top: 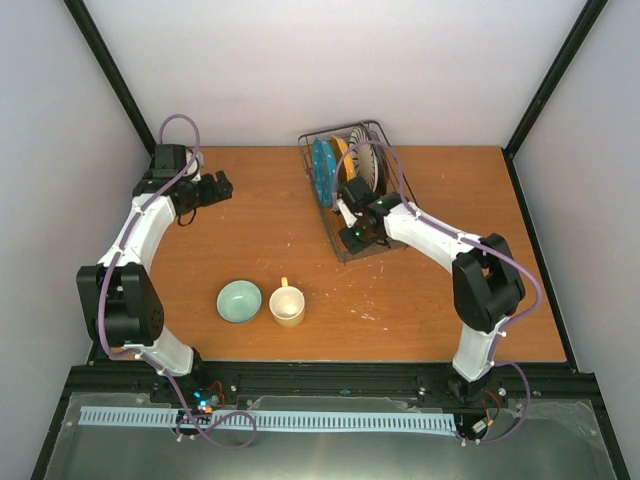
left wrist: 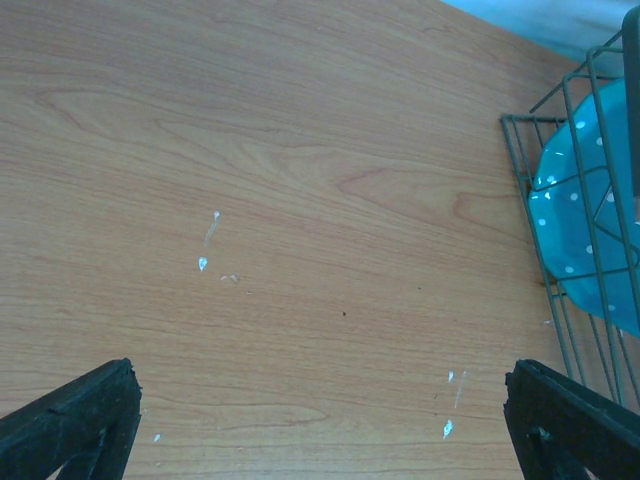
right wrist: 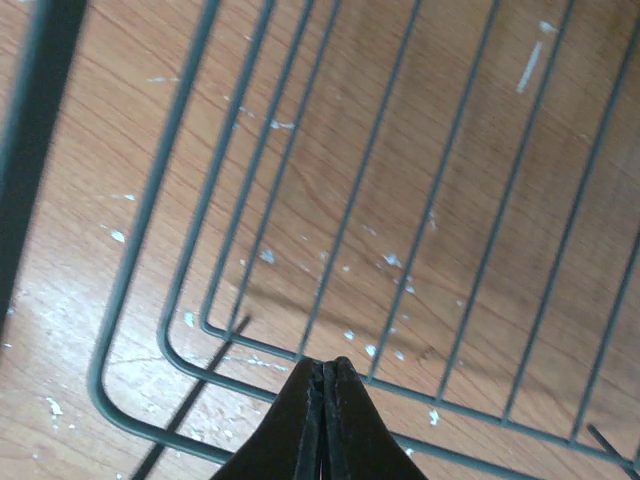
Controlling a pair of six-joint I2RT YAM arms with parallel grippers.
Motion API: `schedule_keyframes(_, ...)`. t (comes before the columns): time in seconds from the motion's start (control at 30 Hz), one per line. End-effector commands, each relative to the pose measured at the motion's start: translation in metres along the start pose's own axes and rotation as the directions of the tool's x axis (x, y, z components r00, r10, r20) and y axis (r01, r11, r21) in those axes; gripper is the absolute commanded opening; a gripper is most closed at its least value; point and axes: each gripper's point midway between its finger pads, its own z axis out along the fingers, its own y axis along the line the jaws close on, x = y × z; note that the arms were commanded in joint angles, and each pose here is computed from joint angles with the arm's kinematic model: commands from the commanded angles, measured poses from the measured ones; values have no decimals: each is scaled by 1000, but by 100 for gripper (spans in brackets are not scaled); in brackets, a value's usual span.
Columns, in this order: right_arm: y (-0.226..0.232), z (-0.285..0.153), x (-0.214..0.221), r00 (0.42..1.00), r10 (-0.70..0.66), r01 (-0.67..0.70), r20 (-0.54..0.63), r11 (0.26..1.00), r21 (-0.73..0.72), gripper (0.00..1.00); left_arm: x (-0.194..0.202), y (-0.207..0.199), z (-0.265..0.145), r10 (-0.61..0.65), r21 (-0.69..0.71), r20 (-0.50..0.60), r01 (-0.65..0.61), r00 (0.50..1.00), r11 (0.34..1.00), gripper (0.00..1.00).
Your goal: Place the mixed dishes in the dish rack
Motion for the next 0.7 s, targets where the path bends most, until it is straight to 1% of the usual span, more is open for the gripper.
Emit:
schedule_keyframes(0.0, 26, -5, -4, 998, -60, 59, -16, 994, -90, 3, -7, 0, -14, 37, -12, 48, -36, 998, 999, 100)
schedule_keyframes(0.27, 62, -13, -4, 990, -133, 120, -53, 973, -196, 3, 7, 4, -12, 29, -5, 38, -29, 999, 1000, 100)
schedule_keyframes(0.43, 84, -20, -15, 980, -188, 170, -59, 957, -234, 3, 15, 5, -14, 29, -3, 32, -29, 999, 1000, 100)
schedule_keyframes(0.67, 106, -22, -34, 974, -225, 207, -41, 944, -258, 3, 27, 9, -16, 35, -14, 19, -35, 999, 999, 100)
